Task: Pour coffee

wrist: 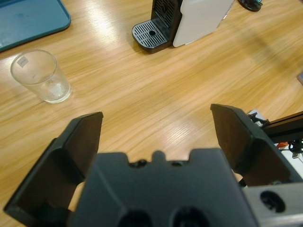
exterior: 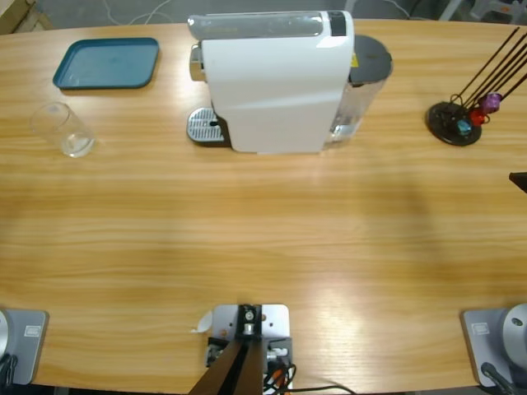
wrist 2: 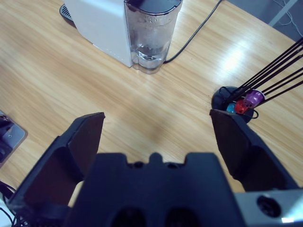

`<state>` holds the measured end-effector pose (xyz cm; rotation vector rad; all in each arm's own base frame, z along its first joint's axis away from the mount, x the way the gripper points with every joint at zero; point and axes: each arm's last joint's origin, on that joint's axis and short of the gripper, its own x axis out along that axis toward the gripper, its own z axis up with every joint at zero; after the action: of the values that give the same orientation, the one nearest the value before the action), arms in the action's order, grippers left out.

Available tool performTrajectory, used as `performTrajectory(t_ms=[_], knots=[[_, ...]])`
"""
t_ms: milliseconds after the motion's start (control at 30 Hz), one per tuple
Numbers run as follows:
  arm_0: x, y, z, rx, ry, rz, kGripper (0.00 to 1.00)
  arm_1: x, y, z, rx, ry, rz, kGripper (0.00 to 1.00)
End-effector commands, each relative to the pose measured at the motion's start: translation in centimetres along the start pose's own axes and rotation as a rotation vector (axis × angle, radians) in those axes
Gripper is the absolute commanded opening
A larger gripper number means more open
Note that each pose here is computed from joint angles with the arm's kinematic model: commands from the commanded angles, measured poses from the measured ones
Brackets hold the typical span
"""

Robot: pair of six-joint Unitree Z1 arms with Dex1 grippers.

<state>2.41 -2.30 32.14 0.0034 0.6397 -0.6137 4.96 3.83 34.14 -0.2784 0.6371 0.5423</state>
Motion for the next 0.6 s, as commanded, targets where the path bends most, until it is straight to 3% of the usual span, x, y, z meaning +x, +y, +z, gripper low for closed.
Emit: performTrajectory(t_ms=[33, 333, 400, 433, 500, 600], knots=[[0.6, 0.2, -0.5, 0.001, 0.021, 0.009, 1.0, 0.1, 0.0, -0.7, -0.017, 0.008, 0.012, 1.0], [0.6, 0.4, -0.5, -0.022, 0.005, 0.04, 1.0, 0.0, 0.0, -0.9, -0.015, 0.002, 0.012, 1.0], [0.4, 0.2, 0.4, -0.044, -0.149, 0.021, 0.979, 0.0, 0.0, -0.9, -0.015, 0.0, 0.011, 1.0], [0.3, 0.2, 1.2, -0.08, -0.183, 0.016, 0.978, 0.0, 0.0, -0.9, -0.015, 0.001, 0.011, 1.0], [1.4, 0.1, 4.0, -0.141, -0.165, -0.003, 0.977, 0.0, 0.0, -0.9, -0.015, 0.001, 0.011, 1.0], [4.4, -0.1, 9.2, -0.249, -0.075, -0.091, 0.977, 0.3, 0.1, -0.6, -0.019, 0.014, 0.007, 1.0]])
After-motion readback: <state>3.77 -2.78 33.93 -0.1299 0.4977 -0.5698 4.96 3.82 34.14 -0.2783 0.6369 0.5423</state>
